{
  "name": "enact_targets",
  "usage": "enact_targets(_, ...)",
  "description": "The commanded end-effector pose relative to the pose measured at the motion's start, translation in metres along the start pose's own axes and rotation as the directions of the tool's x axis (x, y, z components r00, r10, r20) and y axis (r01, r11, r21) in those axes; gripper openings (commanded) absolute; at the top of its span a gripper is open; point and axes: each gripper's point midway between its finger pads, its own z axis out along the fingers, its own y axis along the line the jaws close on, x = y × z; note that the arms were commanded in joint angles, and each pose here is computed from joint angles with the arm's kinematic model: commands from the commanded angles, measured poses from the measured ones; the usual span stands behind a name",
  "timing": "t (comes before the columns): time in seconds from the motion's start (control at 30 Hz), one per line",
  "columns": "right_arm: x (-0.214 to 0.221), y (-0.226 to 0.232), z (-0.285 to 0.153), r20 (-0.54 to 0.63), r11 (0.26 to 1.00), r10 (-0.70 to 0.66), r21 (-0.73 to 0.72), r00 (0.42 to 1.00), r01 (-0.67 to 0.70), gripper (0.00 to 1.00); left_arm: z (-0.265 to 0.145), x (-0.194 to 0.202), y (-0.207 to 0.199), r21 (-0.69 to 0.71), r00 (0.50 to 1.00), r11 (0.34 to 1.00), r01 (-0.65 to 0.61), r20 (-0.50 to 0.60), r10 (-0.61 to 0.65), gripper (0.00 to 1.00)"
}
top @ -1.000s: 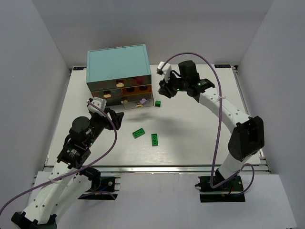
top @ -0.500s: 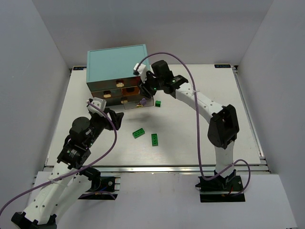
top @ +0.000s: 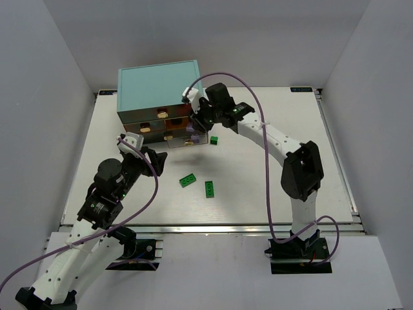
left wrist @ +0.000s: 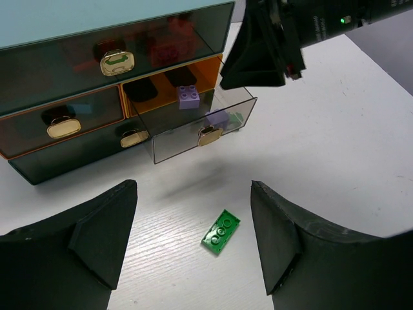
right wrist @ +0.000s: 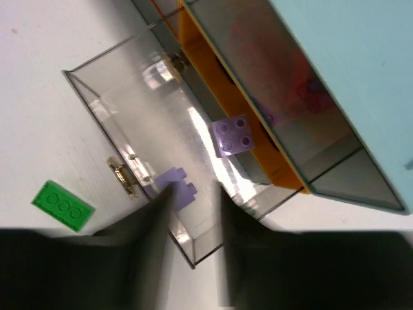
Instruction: Sort the legos into containers by color
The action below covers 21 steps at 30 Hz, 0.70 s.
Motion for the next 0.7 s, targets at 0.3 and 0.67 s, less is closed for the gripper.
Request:
enact_targets(0.3,0.041,0.092,-0.064,0.181,0.783,-0.481,-0.351,0.858,0.514,0.00,-0.002,-0.008,-0.001,0.012,0.999,1.000,-0.005,0.035,0.004,0.81)
enact_targets(0.67,0.067,0.036,0.009,-0.113,0.809,-0.580,0.034,0.807,0.586,0.00,-0.002,-0.008,0.001,-0.003,0.999,1.000,-0.004,0.033,0.004,0.81)
